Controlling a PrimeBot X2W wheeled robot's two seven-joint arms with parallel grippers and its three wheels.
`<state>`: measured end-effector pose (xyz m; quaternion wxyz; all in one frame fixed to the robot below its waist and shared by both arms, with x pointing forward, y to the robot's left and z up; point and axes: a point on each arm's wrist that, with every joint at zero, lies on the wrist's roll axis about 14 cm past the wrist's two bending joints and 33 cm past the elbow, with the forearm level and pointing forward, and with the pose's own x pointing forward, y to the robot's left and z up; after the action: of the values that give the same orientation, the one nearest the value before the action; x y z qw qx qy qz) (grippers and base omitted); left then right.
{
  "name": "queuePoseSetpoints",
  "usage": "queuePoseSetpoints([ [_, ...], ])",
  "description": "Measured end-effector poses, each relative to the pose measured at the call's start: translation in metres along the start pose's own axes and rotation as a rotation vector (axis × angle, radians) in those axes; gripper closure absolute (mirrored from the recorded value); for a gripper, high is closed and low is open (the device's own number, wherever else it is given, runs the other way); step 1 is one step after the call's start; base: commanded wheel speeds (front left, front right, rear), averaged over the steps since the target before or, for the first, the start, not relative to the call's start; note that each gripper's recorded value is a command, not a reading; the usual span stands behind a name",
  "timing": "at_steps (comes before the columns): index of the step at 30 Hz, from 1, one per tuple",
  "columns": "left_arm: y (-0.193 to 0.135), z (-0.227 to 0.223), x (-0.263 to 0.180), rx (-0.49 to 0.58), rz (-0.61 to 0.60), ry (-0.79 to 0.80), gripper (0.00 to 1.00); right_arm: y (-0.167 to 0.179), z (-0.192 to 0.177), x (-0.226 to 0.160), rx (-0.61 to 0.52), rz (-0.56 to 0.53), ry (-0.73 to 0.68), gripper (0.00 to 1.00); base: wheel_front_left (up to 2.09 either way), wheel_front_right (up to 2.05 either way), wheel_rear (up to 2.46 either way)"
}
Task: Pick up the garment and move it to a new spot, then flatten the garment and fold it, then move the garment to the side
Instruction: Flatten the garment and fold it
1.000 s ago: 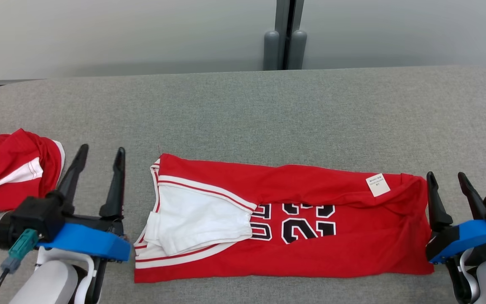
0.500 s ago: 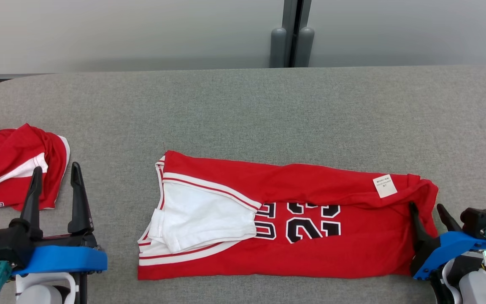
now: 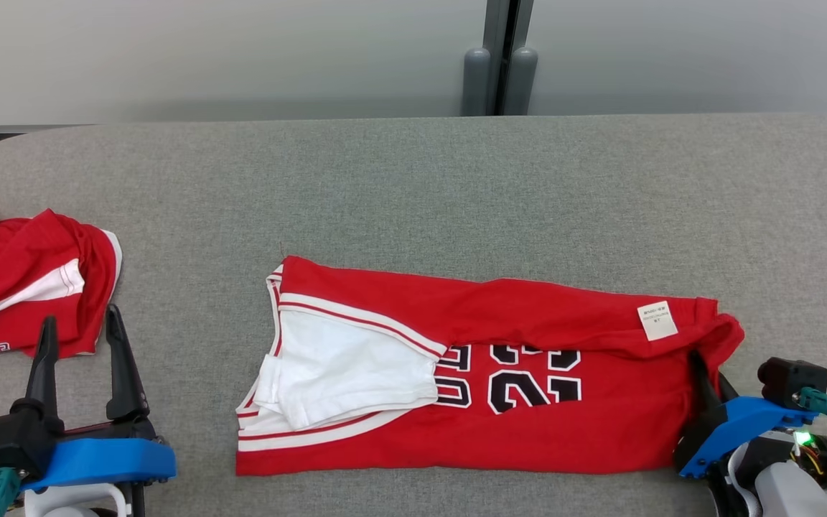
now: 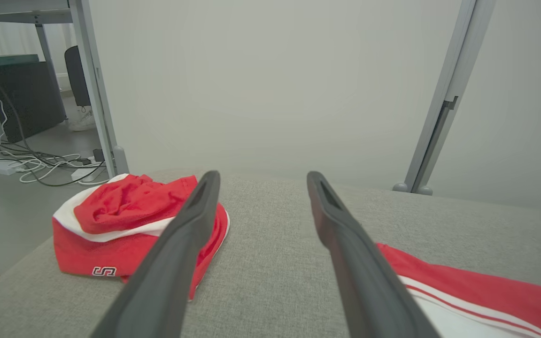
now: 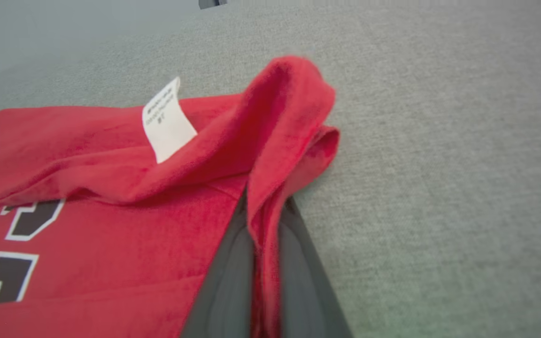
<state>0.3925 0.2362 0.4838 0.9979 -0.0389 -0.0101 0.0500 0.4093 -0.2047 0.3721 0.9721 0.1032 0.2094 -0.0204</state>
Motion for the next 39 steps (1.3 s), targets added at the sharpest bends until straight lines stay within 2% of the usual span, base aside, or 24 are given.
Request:
queuePoseSetpoints([
  [6, 0.0, -0.001, -0.001, 0.01, -0.003, 0.002, 0.0, -0.025, 0.022, -0.001, -0.006, -0.049, -0.077, 1.0, 0.0, 0.0, 0.0],
  [14, -0.007, 0.002, -0.003, 0.022, -0.024, -0.009, 0.0, -0.086, 0.061, -0.016, -0.073, -0.161, -0.161, 1.0, 0.0, 0.0, 0.0],
  [20, -0.01, 0.004, -0.005, 0.024, -0.032, -0.014, 0.0, -0.088, 0.082, -0.023, -0.096, -0.162, -0.225, 1.0, 0.0, 0.0, 0.0],
  [29, -0.018, 0.005, -0.006, 0.021, -0.053, -0.017, 0.0, -0.027, 0.102, -0.019, -0.119, -0.018, -0.302, 1.0, 0.0, 0.0, 0.0],
  [39, -0.017, -0.001, -0.009, 0.016, -0.049, 0.002, 0.0, 0.078, 0.102, -0.013, -0.149, 0.234, -0.303, 1.0, 0.0, 0.0, 0.0],
])
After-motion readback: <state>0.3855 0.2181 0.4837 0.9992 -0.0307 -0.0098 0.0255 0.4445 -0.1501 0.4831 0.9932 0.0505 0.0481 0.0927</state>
